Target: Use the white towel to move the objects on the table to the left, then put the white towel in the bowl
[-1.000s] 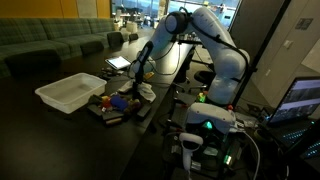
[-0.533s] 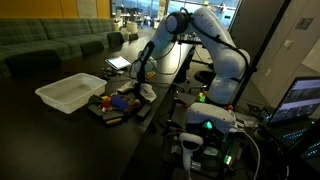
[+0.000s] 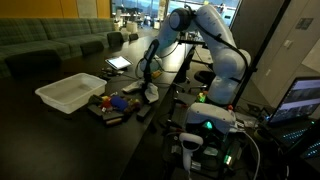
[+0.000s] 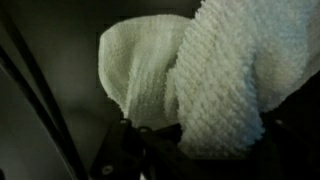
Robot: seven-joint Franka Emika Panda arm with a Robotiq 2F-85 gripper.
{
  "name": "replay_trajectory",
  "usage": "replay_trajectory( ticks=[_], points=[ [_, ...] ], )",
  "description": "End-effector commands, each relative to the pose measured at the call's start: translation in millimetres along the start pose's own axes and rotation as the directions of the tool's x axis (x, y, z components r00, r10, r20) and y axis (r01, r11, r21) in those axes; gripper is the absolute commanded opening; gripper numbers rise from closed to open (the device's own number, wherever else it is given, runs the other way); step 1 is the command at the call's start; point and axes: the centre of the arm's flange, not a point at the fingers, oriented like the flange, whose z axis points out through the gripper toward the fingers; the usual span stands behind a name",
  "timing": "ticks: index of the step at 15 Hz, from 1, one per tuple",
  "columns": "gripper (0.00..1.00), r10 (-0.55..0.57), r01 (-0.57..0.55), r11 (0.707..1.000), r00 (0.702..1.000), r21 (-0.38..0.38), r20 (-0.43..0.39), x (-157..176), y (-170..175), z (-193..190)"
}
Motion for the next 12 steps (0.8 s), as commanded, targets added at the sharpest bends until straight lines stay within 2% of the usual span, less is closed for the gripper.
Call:
replay_trajectory(
  ticks=[1, 6, 12],
  points=[
    [0.02, 0.000, 0.001, 1.000, 0.999, -0.028, 0.050, -42.3, 6.6, -25.9],
    [0.02, -0.026, 0.027, 1.000, 0.992, -0.002, 0.126, -87.0, -16.8, -23.4],
    [0.02, -0.120, 0.108, 0.992, 0.966, 0.068, 0.227, -126.8, -83.9, -8.9]
  ],
)
